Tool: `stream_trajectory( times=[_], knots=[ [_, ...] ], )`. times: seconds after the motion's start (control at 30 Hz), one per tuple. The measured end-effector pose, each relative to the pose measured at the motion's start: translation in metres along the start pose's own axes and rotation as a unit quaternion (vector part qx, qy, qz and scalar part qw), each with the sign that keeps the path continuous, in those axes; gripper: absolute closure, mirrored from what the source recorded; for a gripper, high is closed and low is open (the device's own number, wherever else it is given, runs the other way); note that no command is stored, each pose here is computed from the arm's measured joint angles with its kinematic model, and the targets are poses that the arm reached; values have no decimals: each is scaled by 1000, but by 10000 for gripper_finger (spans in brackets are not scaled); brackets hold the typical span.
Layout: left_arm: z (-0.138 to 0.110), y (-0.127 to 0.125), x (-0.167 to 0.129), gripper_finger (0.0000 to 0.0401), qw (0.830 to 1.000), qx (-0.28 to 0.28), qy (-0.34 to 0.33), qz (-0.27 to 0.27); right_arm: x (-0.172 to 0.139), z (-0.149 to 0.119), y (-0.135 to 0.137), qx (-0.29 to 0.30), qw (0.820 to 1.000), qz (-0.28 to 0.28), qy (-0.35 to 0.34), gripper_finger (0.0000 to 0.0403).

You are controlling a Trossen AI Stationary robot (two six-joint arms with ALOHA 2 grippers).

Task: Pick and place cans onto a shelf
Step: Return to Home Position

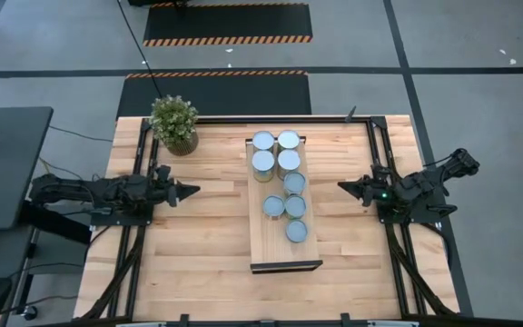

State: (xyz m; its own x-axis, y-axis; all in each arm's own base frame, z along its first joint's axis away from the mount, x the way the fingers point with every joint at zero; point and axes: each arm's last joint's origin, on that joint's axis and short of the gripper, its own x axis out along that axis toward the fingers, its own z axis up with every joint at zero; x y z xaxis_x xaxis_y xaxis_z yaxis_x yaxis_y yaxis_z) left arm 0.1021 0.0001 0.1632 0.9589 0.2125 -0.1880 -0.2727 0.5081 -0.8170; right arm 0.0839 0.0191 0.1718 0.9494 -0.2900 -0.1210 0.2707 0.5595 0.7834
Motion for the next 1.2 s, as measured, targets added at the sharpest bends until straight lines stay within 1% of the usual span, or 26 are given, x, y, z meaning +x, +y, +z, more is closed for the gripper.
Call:
stream_trajectory(
  times=[0.13,0.23,0.27,0.3,0.33,0.37,0.43,0.5,0.57,0.63,0.7,1.2],
  knots=[
    [0,0,0,393,1000,5,-5,4,0,1,-1,-2,1000,-14,-21,390],
    [0,1,0,381,1000,28,-5,6,0,1,-1,-1,1000,-13,-23,379],
    [0,1,0,378,999,51,-5,6,0,0,-1,-4,1000,-12,-19,376],
    [0,1,0,376,995,103,-4,6,0,0,-1,-29,999,-11,-13,374],
    [0,1,0,375,985,173,-4,7,0,-1,-1,-85,996,-9,-4,372],
    [0,1,0,374,969,247,-4,7,1,-1,-1,-156,988,-8,1,371],
    [0,1,0,375,932,363,-4,7,1,-2,-1,-278,960,-1,9,371],
    [0,0,0,377,897,442,-7,6,1,-2,-1,-362,932,0,8,371],
    [1,0,1,378,871,491,-11,4,1,-2,-1,-417,909,1,8,372],
    [1,-1,1,378,859,512,-16,2,1,-2,-1,-445,895,1,8,372],
    [1,-1,1,376,855,518,-16,1,1,-2,-1,-454,891,2,8,372],
    [1,-2,1,377,856,516,-20,-1,1,-1,0,-452,892,4,4,371]
  ],
)
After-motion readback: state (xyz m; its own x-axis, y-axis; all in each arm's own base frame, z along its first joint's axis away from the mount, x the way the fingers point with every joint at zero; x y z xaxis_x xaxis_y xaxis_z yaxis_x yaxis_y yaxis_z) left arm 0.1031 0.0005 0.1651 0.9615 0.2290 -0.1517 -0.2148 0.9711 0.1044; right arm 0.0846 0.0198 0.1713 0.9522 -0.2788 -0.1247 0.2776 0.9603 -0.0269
